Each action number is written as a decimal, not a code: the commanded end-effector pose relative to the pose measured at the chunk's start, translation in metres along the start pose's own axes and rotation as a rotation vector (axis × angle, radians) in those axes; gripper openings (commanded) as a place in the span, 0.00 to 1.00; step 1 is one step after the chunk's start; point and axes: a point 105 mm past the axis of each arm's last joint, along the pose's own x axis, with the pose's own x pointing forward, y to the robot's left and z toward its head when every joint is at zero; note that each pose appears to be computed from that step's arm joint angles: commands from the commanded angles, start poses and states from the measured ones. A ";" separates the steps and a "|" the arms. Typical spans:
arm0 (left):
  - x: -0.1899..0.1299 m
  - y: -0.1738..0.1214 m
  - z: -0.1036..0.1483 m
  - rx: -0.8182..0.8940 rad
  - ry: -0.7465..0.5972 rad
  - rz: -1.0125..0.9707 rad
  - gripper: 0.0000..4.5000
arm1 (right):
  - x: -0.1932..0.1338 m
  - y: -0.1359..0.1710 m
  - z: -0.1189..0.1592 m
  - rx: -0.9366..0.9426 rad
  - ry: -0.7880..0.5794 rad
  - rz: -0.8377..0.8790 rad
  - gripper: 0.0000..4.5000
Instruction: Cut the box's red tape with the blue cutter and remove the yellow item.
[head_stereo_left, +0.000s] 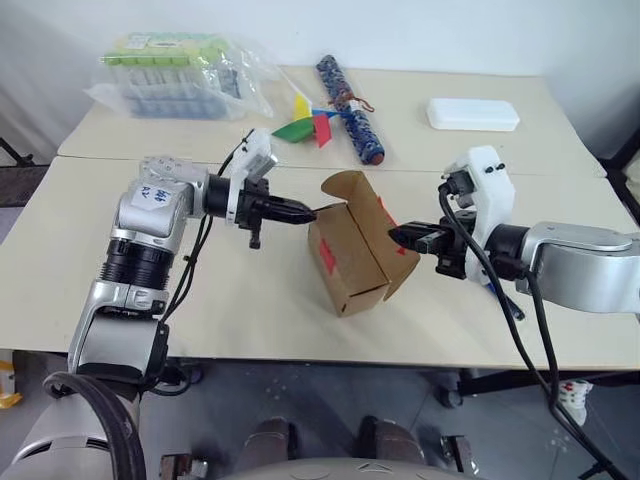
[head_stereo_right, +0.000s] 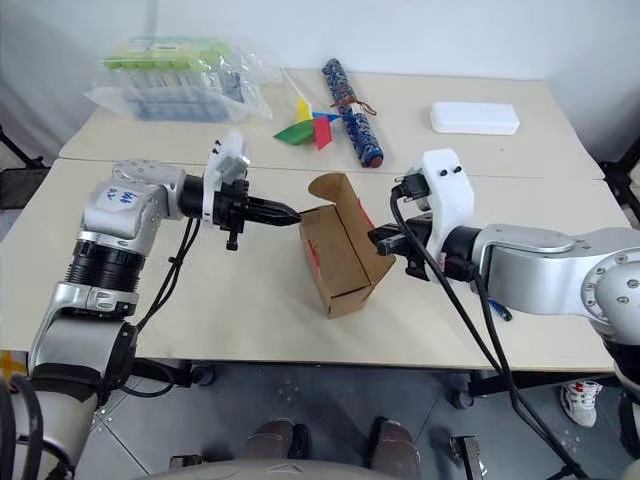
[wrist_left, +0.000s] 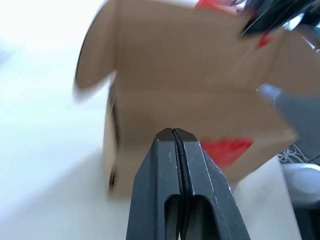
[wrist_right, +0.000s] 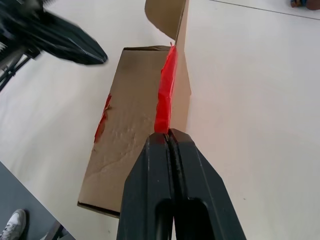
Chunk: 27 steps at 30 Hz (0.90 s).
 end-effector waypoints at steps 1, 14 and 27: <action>0.010 -0.009 0.019 0.079 -0.007 -0.018 0.00 | -0.001 0.005 -0.003 -0.012 0.020 0.021 0.00; 0.055 -0.011 -0.002 0.201 0.162 -0.073 0.00 | 0.001 0.007 0.000 -0.017 0.010 0.023 0.00; 0.051 -0.006 -0.033 0.276 0.308 -0.107 0.00 | -0.004 0.004 -0.007 -0.026 0.021 -0.011 0.00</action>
